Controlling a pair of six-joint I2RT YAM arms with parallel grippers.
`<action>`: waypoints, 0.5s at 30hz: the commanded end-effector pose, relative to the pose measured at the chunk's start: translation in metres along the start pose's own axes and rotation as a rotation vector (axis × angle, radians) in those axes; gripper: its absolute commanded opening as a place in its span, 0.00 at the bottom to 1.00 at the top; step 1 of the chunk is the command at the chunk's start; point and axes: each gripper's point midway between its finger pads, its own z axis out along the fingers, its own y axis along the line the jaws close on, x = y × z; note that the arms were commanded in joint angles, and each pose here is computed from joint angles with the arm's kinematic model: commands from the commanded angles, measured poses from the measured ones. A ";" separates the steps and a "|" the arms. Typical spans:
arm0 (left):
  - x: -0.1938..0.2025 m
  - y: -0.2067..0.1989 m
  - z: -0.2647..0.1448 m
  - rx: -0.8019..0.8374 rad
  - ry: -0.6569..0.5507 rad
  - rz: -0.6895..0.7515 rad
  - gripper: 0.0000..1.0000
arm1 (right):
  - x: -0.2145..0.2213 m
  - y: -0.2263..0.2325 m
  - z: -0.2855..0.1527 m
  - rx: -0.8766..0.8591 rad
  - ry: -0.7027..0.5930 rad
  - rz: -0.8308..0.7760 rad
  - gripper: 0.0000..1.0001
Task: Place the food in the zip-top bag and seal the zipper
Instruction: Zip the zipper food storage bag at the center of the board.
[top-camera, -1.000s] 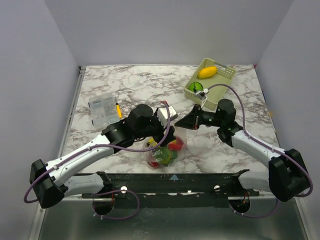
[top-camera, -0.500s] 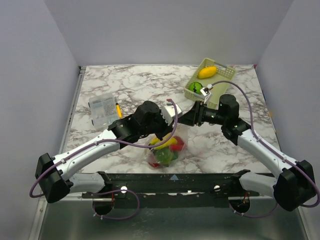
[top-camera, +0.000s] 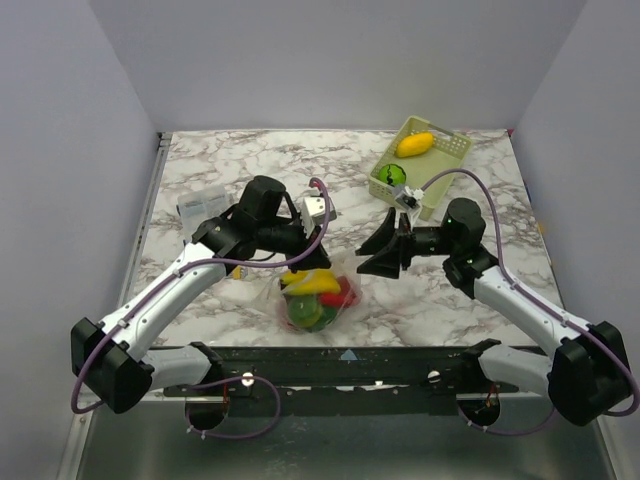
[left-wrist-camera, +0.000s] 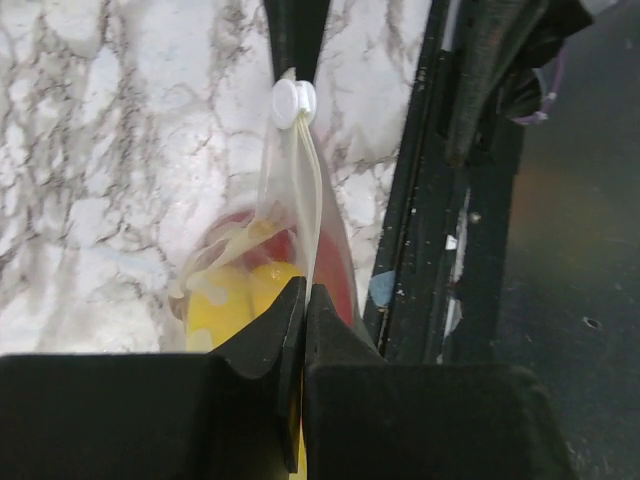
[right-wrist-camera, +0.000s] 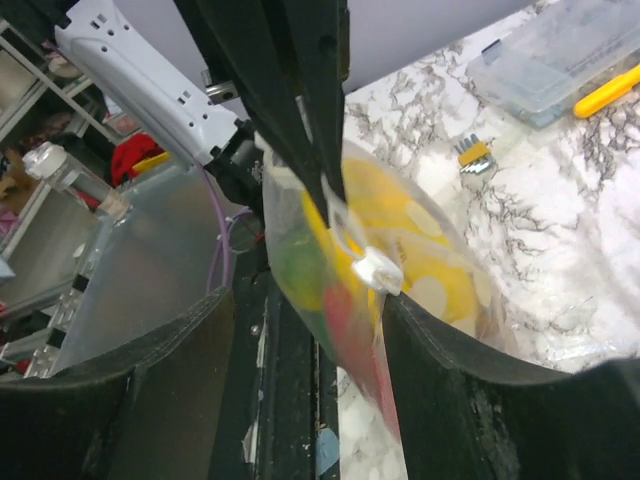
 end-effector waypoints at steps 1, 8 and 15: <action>-0.010 -0.034 -0.004 0.214 -0.037 -0.001 0.00 | -0.007 0.004 0.001 -0.038 0.041 -0.140 0.61; -0.003 -0.034 0.000 0.231 -0.020 -0.025 0.00 | -0.004 -0.003 -0.002 0.021 0.023 -0.150 0.46; -0.002 -0.036 0.000 0.239 -0.023 -0.023 0.00 | -0.014 -0.017 -0.008 0.151 0.018 -0.246 0.59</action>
